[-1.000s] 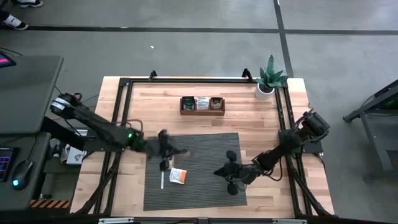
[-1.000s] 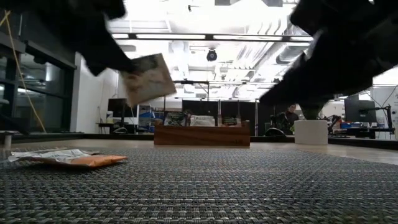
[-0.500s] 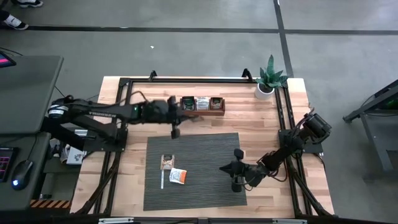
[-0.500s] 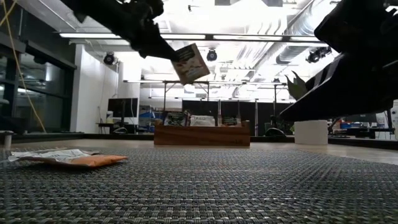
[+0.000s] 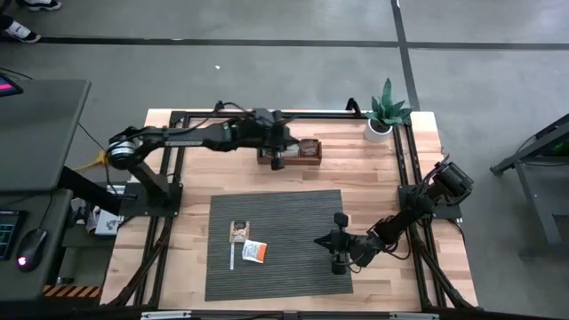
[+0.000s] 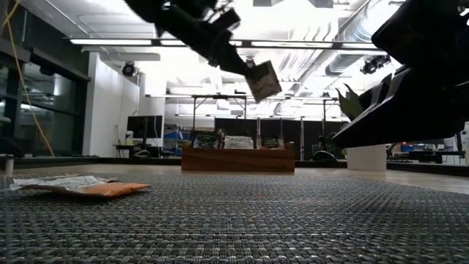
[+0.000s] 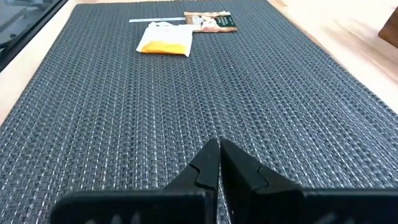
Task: Pick & Place Tea
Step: Put the light brown tea bag into the right compartment of the wooden organizer
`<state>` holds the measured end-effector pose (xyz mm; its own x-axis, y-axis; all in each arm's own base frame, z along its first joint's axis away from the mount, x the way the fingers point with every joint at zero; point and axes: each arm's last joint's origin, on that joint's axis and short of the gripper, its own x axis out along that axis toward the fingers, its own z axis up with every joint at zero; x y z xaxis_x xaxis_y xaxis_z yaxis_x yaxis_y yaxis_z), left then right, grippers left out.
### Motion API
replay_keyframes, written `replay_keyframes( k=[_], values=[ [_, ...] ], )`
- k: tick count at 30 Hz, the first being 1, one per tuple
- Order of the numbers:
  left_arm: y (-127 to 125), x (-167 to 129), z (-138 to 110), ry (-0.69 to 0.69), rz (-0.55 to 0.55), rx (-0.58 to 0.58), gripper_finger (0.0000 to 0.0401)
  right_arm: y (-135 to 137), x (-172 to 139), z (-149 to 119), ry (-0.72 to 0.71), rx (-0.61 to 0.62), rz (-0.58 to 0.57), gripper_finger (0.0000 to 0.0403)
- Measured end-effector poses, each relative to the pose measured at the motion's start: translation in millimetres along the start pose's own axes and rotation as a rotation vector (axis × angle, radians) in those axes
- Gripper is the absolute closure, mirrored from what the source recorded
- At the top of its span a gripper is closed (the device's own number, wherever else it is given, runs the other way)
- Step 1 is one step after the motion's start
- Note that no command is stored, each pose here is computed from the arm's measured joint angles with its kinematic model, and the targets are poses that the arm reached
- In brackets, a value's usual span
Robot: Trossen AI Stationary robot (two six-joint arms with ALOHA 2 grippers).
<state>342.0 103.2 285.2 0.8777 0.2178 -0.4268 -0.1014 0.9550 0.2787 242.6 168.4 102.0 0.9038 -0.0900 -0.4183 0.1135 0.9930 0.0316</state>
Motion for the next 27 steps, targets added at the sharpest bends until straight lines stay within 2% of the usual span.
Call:
replay_keyframes(
  k=[5,8,12,18,25,27],
  values=[
    [5,32,12,0.123,-0.047,0.05,0.0401,0,0,0,0.001,0.0,0.001,0.0392],
    [6,49,13,0.225,-0.083,0.035,0.0401,0,0,0,0.001,0.0,0.001,0.0392],
    [9,69,14,0.293,-0.081,0.042,0.0401,0,0,0,0.0,-0.016,-0.001,0.0392],
    [18,82,9,0.282,-0.081,0.024,0.0401,-3,2,2,-0.012,-0.05,-0.028,0.0392],
    [42,85,-9,0.32,-0.087,-0.083,0.0401,-9,8,5,0.001,-0.034,-0.013,0.0392],
    [47,85,-12,0.309,-0.121,-0.104,0.0401,-10,9,5,0.006,-0.032,-0.005,0.0392]
  ],
)
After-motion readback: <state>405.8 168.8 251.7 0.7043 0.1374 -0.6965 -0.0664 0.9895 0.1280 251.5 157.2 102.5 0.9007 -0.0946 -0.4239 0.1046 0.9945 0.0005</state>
